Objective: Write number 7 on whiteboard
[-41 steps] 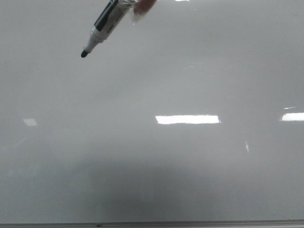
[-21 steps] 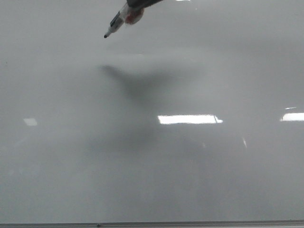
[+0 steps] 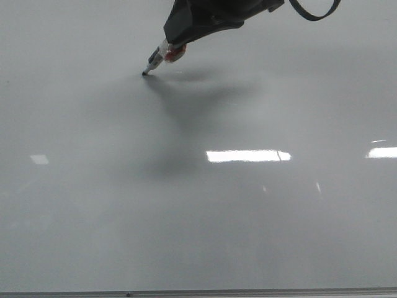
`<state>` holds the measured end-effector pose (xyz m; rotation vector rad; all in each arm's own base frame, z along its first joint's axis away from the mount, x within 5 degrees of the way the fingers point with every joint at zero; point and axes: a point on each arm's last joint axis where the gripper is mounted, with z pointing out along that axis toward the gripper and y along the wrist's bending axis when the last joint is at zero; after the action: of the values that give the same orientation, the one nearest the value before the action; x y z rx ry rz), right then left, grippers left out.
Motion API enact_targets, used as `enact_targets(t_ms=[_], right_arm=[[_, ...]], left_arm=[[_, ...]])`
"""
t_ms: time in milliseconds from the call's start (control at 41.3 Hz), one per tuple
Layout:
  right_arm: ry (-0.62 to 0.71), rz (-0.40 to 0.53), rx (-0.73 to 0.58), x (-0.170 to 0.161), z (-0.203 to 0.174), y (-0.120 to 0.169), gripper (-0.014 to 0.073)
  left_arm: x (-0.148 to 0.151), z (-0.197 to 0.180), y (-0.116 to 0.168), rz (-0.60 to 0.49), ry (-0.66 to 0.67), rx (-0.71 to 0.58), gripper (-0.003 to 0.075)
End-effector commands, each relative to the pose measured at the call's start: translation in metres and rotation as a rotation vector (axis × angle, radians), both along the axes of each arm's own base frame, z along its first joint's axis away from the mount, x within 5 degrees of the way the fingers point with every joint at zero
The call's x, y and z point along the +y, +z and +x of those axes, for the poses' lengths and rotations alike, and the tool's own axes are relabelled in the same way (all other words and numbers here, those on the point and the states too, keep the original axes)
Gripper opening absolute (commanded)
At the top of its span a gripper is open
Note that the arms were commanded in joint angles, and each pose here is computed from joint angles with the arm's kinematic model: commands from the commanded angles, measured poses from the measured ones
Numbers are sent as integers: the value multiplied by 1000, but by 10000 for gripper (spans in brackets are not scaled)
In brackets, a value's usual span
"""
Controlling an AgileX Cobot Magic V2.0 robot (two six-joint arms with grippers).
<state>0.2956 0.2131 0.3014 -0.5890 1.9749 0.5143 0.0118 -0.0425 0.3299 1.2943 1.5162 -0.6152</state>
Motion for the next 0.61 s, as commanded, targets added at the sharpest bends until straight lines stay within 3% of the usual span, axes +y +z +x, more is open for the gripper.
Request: enact_targets(t_ms=[0, 266, 581], right_arm=[[-53, 63, -94, -5, 4, 25, -68], [-82, 70, -110, -15, 6, 29, -59], [-196, 45, -85, -64, 1, 20, -59]], left_arm=[[-2, 0, 13, -86, -1, -13, -20], [-2, 0, 13, -86, -1, -13, -20], [-2, 0, 13, -85, 0, -15, -20]])
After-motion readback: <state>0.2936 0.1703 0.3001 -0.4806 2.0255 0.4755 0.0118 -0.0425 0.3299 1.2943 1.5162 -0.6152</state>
